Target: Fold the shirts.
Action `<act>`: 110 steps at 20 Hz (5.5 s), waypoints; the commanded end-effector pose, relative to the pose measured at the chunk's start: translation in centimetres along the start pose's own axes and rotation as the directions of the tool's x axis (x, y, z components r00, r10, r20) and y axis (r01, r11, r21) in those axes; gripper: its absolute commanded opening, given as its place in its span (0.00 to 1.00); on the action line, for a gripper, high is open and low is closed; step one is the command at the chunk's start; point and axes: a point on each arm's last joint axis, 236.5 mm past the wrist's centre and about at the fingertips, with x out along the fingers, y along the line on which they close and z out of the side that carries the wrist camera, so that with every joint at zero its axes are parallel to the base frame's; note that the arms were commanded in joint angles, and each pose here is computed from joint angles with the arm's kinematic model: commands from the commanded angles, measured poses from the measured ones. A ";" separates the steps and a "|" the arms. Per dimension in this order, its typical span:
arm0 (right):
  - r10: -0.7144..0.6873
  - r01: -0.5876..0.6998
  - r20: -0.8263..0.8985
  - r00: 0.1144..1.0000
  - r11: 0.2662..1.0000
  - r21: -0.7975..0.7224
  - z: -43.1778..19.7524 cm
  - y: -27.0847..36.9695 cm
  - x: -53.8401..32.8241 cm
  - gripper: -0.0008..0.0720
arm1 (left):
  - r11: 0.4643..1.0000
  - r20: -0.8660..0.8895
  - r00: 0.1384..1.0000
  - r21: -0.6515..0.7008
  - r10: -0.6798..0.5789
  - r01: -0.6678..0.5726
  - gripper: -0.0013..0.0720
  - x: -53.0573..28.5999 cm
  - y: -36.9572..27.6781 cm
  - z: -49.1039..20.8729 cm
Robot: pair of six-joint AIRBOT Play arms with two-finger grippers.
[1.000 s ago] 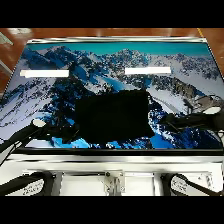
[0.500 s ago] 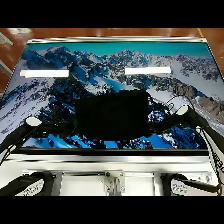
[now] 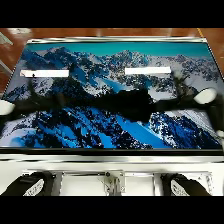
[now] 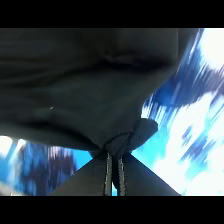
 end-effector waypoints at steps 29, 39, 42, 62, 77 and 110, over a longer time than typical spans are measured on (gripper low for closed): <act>-0.083 0.081 0.095 0.992 0.997 0.020 15.0 -4.8 0.7 0.10 | 0.789 -0.009 0.800 0.169 0.600 -0.590 0.07 -5.6 12.2 3.0; 0.027 0.043 -0.173 0.985 0.922 0.386 7.6 -8.6 15.3 0.14 | 0.823 -0.431 0.788 -0.158 0.439 -0.545 0.07 8.3 21.6 -8.1; 0.038 0.010 -0.118 0.992 0.925 0.380 9.2 -8.1 13.9 0.89 | 0.836 -0.460 0.784 -0.145 0.416 -0.529 0.37 7.8 20.8 -7.7; 0.294 0.047 -0.383 0.876 0.737 0.674 -11.4 -10.3 1.3 0.79 | 0.761 -0.669 0.734 -0.413 0.120 -0.501 0.92 -1.2 21.0 -24.4; 0.251 0.173 -0.579 0.776 0.797 0.578 -19.3 -11.2 1.6 0.93 | 0.786 -0.578 0.815 -0.495 0.020 -0.371 0.07 4.8 17.7 -23.8; -0.181 0.562 0.971 0.155 0.825 0.064 15.3 12.2 -50.0 0.10 | 0.766 0.738 0.646 0.526 -0.194 -0.371 0.06 -34.5 -28.5 17.5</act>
